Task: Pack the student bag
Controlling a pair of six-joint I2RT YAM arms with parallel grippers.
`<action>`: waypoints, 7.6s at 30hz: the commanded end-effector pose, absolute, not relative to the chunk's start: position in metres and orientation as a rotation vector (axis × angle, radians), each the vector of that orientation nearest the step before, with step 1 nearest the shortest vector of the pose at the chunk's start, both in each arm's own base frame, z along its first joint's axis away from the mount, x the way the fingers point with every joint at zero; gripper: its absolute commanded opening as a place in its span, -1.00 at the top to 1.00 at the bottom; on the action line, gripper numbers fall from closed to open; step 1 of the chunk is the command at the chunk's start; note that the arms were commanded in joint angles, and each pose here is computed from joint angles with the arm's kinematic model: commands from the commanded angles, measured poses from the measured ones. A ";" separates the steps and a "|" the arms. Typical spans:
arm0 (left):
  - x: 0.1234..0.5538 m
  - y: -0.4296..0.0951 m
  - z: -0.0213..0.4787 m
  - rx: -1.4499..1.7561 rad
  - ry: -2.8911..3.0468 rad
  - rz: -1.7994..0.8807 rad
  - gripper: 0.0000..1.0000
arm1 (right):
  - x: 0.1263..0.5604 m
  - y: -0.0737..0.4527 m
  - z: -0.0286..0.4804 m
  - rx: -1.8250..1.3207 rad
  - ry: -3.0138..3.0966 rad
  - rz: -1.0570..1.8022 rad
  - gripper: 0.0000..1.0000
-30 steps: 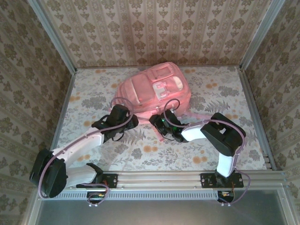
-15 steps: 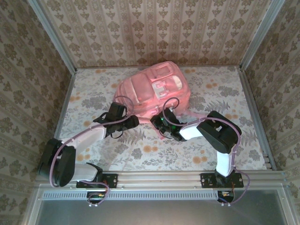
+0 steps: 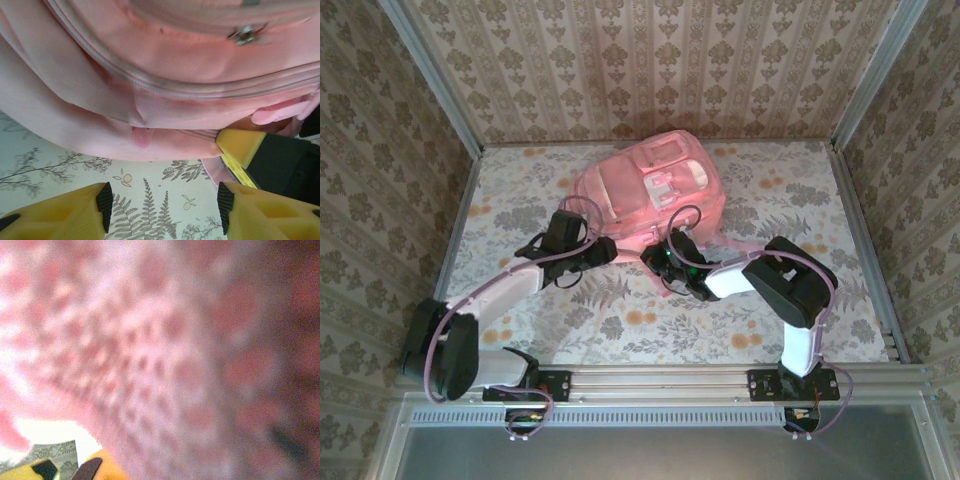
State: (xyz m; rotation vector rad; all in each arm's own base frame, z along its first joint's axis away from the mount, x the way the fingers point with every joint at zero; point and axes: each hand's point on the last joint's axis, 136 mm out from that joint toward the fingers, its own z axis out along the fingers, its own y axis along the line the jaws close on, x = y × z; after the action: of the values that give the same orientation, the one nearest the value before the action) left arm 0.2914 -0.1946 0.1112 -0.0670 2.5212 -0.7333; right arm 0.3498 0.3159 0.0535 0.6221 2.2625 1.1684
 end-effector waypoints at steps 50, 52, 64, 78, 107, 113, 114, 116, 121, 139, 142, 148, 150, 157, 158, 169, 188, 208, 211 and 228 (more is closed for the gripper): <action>0.255 -0.148 0.135 -0.135 2.441 -0.827 -0.26 | 0.384 0.406 0.116 -0.425 2.756 1.080 0.64; 0.253 -0.152 0.131 -0.094 2.455 -0.825 -0.30 | 0.387 0.404 0.124 -0.421 2.734 1.062 0.87; 0.249 -0.193 0.119 0.271 2.463 -0.607 -0.29 | 0.404 0.394 0.253 -0.182 2.474 1.385 1.00; 0.274 -0.218 0.093 0.393 2.458 -0.336 -0.13 | 0.407 0.389 0.266 -0.065 2.438 1.527 1.00; 0.282 -0.217 0.068 0.481 2.467 -0.093 0.89 | 0.398 0.366 0.253 -0.040 2.465 1.489 1.00; 0.272 -0.213 0.071 0.495 2.504 -0.210 1.00 | 0.395 0.348 0.233 -0.111 2.540 1.269 1.00; 0.271 -0.216 0.071 0.497 2.507 -0.245 1.00 | 0.396 0.342 0.229 -0.109 2.552 1.211 0.76; 0.267 -0.225 0.072 0.508 2.513 -0.319 1.00 | 0.395 0.326 0.224 -0.079 2.570 1.083 0.34; 0.257 -0.247 0.079 0.530 2.519 -0.505 1.00 | 0.388 0.267 0.237 0.109 2.482 0.821 -0.04; 0.234 -0.314 0.115 0.566 2.491 -0.861 1.00 | 0.327 0.243 0.110 0.846 2.238 1.278 -0.64; 0.230 -0.327 0.119 0.593 2.487 -0.899 1.00 | 0.334 0.246 0.105 0.856 2.195 1.298 -0.58; 0.220 -0.346 0.127 0.640 2.487 -0.965 1.00 | 0.343 0.239 0.094 0.840 2.138 1.263 0.11; 0.220 -0.345 0.126 0.646 2.495 -0.953 1.00 | 0.344 0.236 0.090 0.834 2.141 1.239 0.53; 0.218 -0.323 0.115 0.679 2.561 -0.803 1.00 | 0.340 0.203 0.079 0.841 2.211 1.026 1.00; 0.218 -0.319 0.113 0.682 2.569 -0.785 1.00 | 0.339 0.198 0.079 0.831 2.224 0.985 1.00; 0.220 -0.286 0.110 0.645 2.630 -0.718 1.00 | 0.344 0.155 0.068 0.860 2.316 0.834 1.00; 0.217 -0.283 0.109 0.628 2.640 -0.848 1.00 | 0.384 0.105 0.077 0.738 2.443 0.606 0.83; 0.217 -0.362 0.123 0.731 2.545 -1.052 1.00 | 0.349 0.115 0.139 0.789 2.349 0.807 -0.34; 0.211 -0.378 0.130 0.770 2.518 -1.078 1.00 | 0.320 0.135 0.137 0.821 2.332 0.920 -0.33; 0.192 -0.425 0.146 0.888 2.454 -1.153 1.00 | 0.306 0.168 0.118 0.843 2.291 1.083 -0.37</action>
State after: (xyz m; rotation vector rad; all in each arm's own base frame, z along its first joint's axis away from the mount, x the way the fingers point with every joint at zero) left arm 0.1983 -0.4012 0.1144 0.8265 2.5571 -1.0306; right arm 0.2970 0.1573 0.1122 0.8580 2.3233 1.0261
